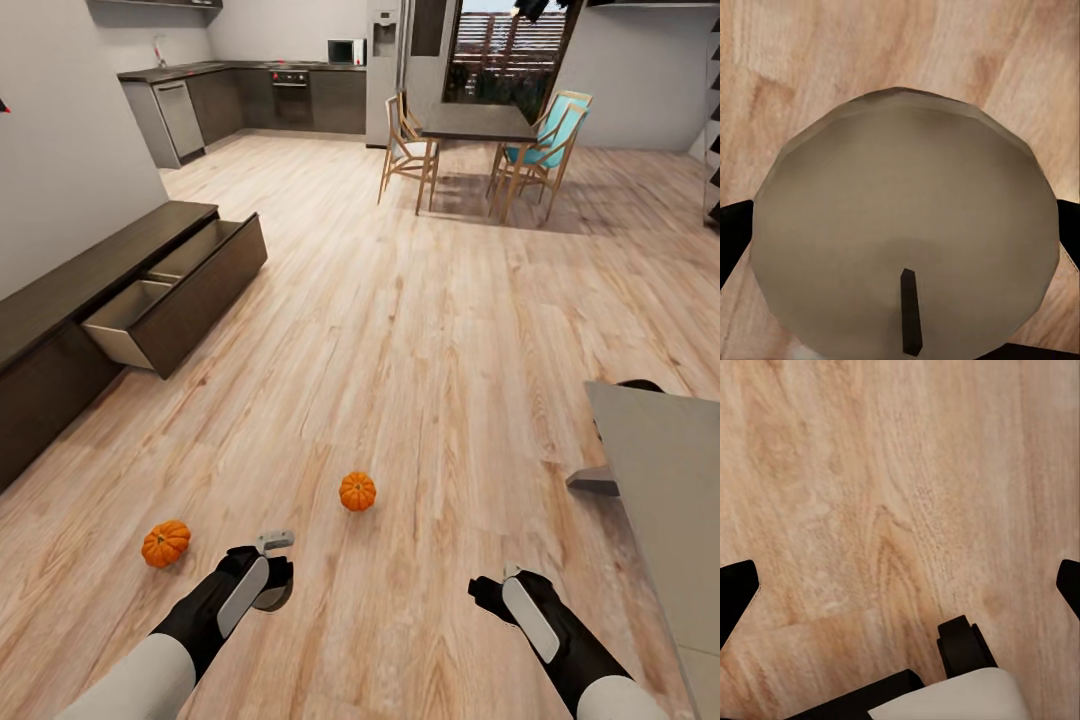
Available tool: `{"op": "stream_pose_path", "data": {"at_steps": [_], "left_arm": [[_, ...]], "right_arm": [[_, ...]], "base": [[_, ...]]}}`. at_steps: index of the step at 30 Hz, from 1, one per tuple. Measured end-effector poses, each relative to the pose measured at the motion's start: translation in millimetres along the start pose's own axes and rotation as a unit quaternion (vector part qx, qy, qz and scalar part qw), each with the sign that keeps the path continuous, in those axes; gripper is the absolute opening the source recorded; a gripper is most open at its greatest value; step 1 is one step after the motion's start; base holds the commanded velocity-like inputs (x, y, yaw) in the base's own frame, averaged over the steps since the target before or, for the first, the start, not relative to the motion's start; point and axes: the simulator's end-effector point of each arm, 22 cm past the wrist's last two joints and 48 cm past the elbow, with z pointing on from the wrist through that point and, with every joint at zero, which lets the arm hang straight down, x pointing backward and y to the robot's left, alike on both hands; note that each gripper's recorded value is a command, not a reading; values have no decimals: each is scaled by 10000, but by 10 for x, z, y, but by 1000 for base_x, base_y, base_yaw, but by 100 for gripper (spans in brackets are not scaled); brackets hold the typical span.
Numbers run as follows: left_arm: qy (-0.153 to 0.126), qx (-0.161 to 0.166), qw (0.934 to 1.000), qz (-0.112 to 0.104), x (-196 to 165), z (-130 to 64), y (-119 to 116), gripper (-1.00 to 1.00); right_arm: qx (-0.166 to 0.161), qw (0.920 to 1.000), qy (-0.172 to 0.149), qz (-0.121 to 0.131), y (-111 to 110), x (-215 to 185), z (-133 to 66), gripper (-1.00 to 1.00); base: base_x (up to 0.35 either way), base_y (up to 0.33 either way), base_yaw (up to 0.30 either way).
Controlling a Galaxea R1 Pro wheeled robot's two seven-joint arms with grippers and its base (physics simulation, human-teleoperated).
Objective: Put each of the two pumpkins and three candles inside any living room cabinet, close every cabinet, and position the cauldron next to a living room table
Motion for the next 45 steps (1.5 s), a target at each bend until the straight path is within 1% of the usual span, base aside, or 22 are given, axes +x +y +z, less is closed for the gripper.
{"op": "stream_pose_path", "data": {"at_steps": [7,12,17,23,27,36,45], "left_arm": [[1,6,10000,-3,1,0,-1,-100],[-2,10,10000,-1,-1,-1,-6,-100],[0,18,10000,0,1,-1,-16,-100],[-1,13,10000,-1,0,0,-8,-100],[1,13,10000,-4,1,1,-6,-100],[25,12,10000,0,21,17,-11,-100],[50,15,10000,4,40,36,-20,-100]], "right_arm": [[9,10000,10,29,-11,1,1,100],[8,10000,18,38,-14,4,2,100],[8,10000,23,38,-13,6,2,100],[7,10000,16,32,-10,1,0,100],[13,10000,20,27,-11,4,1,100],[26,10000,42,18,-16,21,16,100],[35,10000,65,15,-21,38,35,100]], "base": [[321,-1,-8],[313,-14,-198],[260,-168,-235],[249,-207,-33],[248,-212,172],[235,-224,275],[76,-281,266]]}}
